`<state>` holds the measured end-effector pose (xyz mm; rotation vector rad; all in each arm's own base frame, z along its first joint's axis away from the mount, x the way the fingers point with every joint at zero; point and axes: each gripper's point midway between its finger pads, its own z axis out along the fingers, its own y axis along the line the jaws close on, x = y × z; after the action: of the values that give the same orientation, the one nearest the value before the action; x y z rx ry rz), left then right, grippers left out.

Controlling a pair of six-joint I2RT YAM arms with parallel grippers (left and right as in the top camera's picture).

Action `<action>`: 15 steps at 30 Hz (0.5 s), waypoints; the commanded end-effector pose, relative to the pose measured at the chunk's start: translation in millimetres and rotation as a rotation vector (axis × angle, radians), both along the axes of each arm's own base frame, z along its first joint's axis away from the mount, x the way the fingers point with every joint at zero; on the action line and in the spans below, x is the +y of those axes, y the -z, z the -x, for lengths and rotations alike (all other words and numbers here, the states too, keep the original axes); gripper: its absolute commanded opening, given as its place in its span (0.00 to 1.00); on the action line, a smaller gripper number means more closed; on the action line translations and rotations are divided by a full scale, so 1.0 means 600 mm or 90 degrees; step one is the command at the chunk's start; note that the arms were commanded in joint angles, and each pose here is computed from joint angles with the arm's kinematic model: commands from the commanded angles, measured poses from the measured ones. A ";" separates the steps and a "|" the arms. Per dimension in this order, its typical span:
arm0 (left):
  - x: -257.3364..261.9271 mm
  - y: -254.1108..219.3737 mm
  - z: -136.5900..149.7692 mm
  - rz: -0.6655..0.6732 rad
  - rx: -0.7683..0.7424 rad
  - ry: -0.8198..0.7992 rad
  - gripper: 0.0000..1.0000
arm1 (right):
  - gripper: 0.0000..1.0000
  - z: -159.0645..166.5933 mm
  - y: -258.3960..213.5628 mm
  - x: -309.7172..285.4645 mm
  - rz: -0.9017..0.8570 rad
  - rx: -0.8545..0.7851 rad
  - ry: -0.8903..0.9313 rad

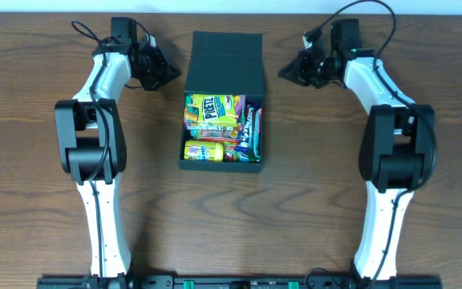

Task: Pack container
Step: 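Raise both grippers to the top edge of the open lid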

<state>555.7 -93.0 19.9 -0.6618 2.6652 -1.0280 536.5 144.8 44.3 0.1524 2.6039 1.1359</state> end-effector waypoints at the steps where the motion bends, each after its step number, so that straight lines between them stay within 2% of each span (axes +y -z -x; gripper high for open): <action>1: -0.012 -0.001 -0.007 0.025 -0.005 0.012 0.06 | 0.01 0.007 0.020 0.029 -0.022 0.029 -0.006; 8: -0.022 -0.005 -0.008 0.041 -0.012 0.021 0.06 | 0.02 0.006 0.039 0.055 -0.081 0.043 -0.022; 15: -0.048 -0.001 0.000 0.046 -0.005 0.040 0.06 | 0.02 0.017 0.049 0.078 -0.094 0.054 -0.040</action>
<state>554.3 -111.9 26.8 -0.6085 2.6570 -1.1225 533.2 177.6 19.5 0.1677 2.6032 1.3039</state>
